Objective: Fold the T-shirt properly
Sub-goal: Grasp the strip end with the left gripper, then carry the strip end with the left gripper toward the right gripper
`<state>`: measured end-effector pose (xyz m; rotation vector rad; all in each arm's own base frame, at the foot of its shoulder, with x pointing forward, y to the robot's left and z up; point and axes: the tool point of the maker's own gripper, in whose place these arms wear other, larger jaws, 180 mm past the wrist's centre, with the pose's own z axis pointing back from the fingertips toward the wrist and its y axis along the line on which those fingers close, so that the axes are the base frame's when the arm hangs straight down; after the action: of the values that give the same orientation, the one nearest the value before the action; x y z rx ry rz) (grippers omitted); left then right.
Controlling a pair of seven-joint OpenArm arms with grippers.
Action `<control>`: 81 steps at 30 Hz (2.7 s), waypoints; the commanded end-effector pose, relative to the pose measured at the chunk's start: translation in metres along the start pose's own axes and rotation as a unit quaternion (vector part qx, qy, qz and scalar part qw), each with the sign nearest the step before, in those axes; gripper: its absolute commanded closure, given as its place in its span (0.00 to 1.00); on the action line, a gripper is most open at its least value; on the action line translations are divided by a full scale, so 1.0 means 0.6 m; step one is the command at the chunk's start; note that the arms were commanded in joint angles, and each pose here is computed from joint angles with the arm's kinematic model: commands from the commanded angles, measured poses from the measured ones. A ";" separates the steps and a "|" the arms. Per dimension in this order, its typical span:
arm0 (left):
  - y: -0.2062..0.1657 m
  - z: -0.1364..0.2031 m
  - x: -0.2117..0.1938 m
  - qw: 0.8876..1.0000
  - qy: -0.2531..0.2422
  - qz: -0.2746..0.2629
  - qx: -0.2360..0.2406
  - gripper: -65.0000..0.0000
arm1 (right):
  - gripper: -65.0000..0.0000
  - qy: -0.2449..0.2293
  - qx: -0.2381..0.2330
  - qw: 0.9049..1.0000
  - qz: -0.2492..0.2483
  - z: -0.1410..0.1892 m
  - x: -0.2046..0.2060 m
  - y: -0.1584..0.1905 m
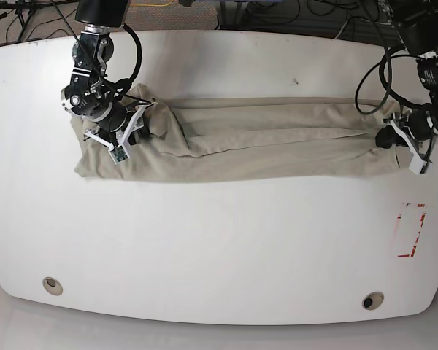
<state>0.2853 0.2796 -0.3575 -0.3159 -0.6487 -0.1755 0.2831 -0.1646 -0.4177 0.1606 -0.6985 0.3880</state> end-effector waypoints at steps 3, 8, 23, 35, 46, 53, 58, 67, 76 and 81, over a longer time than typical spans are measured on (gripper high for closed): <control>-0.058 0.012 0.061 0.996 -0.030 -0.079 -0.010 0.94 | 0.72 -0.023 -0.006 1.000 0.005 0.006 0.025 -0.009; -0.123 0.003 0.078 0.991 -0.024 -0.130 -0.032 0.94 | 0.72 -0.023 -0.007 1.000 0.005 0.006 0.026 -0.010; -0.308 -0.064 0.130 0.969 -0.053 -0.186 -0.152 0.94 | 0.72 -0.033 -0.009 0.999 0.007 0.005 0.042 -0.015; -0.370 -0.102 0.140 0.963 -0.054 -0.160 -0.210 0.93 | 0.72 -0.035 -0.010 0.999 0.008 0.005 0.046 -0.016; -0.368 -0.119 0.131 0.964 -0.037 -0.145 -0.221 0.93 | 0.72 -0.035 -0.009 0.999 0.008 0.004 0.047 -0.015; -0.405 -0.126 0.129 0.955 -0.027 -0.171 -0.243 0.87 | 0.72 -0.038 -0.010 0.999 0.009 0.005 0.051 -0.017; -0.435 -0.129 0.132 0.949 -0.032 -0.173 -0.261 0.61 | 0.72 -0.040 -0.010 0.999 0.010 0.004 0.056 -0.019; -0.472 -0.117 0.173 0.942 -0.055 -0.189 -0.273 0.43 | 0.72 -0.041 -0.011 0.999 0.010 0.004 0.056 -0.019; -0.447 -0.079 0.188 0.938 -0.083 -0.217 -0.259 0.43 | 0.72 -0.041 -0.010 0.999 0.009 0.004 0.056 -0.018; -0.387 -0.098 0.155 0.953 -0.045 -0.216 -0.208 0.43 | 0.72 -0.046 -0.007 0.999 0.006 0.002 0.062 -0.009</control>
<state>0.3270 0.0334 -0.2964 -0.5851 -0.7265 -0.7288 0.2982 -0.1625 -0.4078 0.1553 -0.7297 0.3918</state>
